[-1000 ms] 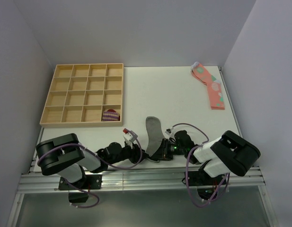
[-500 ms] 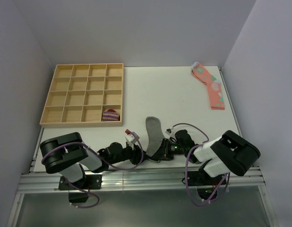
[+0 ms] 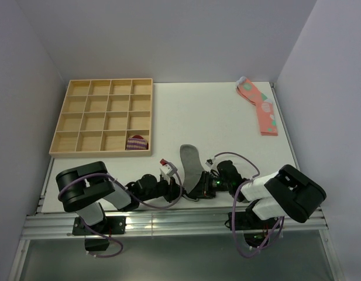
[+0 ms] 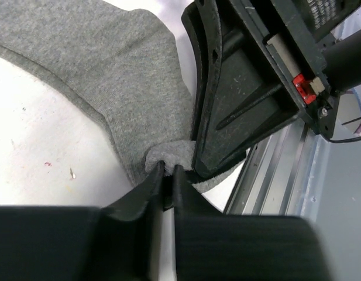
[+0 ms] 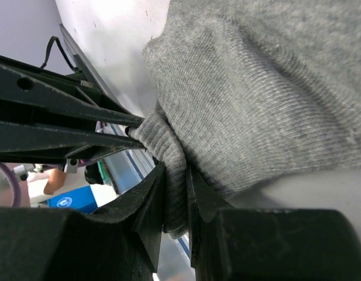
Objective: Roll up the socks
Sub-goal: Roll the sock at the center of the board.
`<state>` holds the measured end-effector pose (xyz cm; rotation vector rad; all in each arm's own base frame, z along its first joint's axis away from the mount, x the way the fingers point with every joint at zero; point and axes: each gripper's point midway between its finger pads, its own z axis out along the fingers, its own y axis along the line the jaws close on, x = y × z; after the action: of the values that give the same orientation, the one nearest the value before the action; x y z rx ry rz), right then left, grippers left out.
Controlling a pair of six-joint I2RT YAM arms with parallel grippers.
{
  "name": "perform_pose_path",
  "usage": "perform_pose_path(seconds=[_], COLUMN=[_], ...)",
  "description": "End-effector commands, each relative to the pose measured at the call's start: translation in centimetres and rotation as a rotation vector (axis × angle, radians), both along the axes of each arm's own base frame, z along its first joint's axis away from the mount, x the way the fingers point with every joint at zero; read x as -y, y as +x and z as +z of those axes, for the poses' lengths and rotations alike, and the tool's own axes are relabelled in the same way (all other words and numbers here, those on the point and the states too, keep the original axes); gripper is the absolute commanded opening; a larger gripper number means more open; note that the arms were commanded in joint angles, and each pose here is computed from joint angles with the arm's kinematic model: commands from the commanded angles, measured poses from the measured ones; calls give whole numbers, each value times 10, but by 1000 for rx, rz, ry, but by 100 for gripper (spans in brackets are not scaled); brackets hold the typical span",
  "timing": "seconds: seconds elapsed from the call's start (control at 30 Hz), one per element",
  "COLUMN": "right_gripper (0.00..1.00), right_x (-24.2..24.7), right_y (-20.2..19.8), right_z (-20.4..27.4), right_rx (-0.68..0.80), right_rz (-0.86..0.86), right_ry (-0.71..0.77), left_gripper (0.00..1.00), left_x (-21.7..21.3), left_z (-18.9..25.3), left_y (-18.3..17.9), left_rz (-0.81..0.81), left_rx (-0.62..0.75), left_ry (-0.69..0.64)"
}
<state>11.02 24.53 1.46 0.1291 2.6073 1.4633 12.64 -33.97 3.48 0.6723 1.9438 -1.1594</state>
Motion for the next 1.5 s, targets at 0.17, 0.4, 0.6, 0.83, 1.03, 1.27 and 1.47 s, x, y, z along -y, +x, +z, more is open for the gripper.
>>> perform_pose_path(seconds=[0.17, 0.4, 0.6, 0.83, 1.03, 1.27, 1.47], right_gripper=[34, 47, 48, 49, 48, 46, 46], right_x=[26, 39, 51, 56, 39, 26, 15], right_y=[-1, 14, 36, 54, 58, 46, 28], right_z=[-30, -23, -6, 26, 63, 58, 48], right_rx=[1, 84, 189, 362, 540, 625, 680], right_rz=[-43, -91, -183, -259, -261, -251, -221], right_ry=[-185, -277, -344, -290, -109, -79, -60], left_gripper=[0, 0, 0, 0, 0, 0, 0], left_x=[14, 7, -6, -15, -23, -37, -43], left_z=[-19, -41, -46, -60, -67, -74, -77], left_y=[1, 3, 3, -3, -11, -12, -16], left_rz=[13, 80, 130, 181, 197, 224, 219], left_rx=[-16, -75, -127, -227, -320, -440, -513], left_ry=[146, 296, 381, 425, 424, 435, 423])
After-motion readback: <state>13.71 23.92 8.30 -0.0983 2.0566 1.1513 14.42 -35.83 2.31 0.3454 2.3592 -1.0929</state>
